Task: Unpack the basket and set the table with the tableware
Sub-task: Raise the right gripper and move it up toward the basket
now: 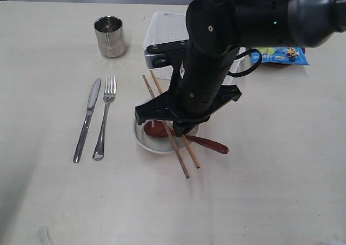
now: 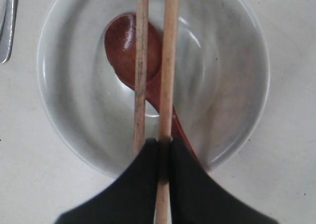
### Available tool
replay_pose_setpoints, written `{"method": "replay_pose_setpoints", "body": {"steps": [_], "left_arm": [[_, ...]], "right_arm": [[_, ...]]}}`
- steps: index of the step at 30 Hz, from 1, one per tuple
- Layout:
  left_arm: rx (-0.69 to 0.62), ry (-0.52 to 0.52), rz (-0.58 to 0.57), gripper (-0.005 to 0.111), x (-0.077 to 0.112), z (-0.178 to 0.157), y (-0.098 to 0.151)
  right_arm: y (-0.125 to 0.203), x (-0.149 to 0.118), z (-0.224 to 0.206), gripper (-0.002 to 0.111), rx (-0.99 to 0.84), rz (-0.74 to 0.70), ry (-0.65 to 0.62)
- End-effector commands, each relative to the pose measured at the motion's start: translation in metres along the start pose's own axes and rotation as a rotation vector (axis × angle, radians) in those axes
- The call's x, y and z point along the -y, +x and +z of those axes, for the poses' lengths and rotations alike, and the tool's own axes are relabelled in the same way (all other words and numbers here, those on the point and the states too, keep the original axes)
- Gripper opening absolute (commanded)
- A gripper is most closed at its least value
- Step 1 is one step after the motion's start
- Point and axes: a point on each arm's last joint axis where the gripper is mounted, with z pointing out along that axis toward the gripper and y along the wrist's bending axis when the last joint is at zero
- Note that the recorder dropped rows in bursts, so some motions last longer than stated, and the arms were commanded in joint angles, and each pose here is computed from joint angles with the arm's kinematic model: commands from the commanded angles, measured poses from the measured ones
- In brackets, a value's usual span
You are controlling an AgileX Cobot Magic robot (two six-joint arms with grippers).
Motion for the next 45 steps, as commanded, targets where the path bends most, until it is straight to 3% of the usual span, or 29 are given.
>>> {"method": "replay_pose_setpoints", "body": {"steps": [1, 4, 7, 9, 20, 27, 37, 45], "left_arm": [[0.001, 0.005, 0.003, 0.000, 0.000, 0.000, 0.001], [0.001, 0.005, 0.003, 0.000, 0.000, 0.000, 0.001], [0.001, 0.005, 0.003, 0.000, 0.000, 0.000, 0.001], [0.001, 0.005, 0.003, 0.000, 0.000, 0.000, 0.001], [0.001, 0.005, 0.003, 0.000, 0.000, 0.000, 0.001], [0.001, 0.005, 0.003, 0.000, 0.000, 0.000, 0.001], [0.001, 0.005, 0.003, 0.000, 0.000, 0.000, 0.001], [0.001, 0.005, 0.003, 0.000, 0.000, 0.000, 0.001]], "right_arm": [[-0.002, 0.000, -0.001, 0.000, 0.008, -0.008, 0.002], [-0.002, 0.000, -0.001, 0.000, 0.008, -0.010, 0.002], [-0.002, 0.000, -0.001, 0.021, 0.008, -0.010, 0.002], [-0.002, 0.000, -0.001, 0.029, 0.008, -0.010, 0.002], [-0.002, 0.000, -0.008, 0.029, 0.036, -0.023, -0.008], [-0.003, -0.001, -0.053, 0.029, 0.168, -0.064, -0.027], [0.034, 0.030, -0.132, 0.029, 0.252, -0.104, 0.209], [0.083, 0.056, -0.133, 0.029, 0.221, -0.126, 0.299]]}}
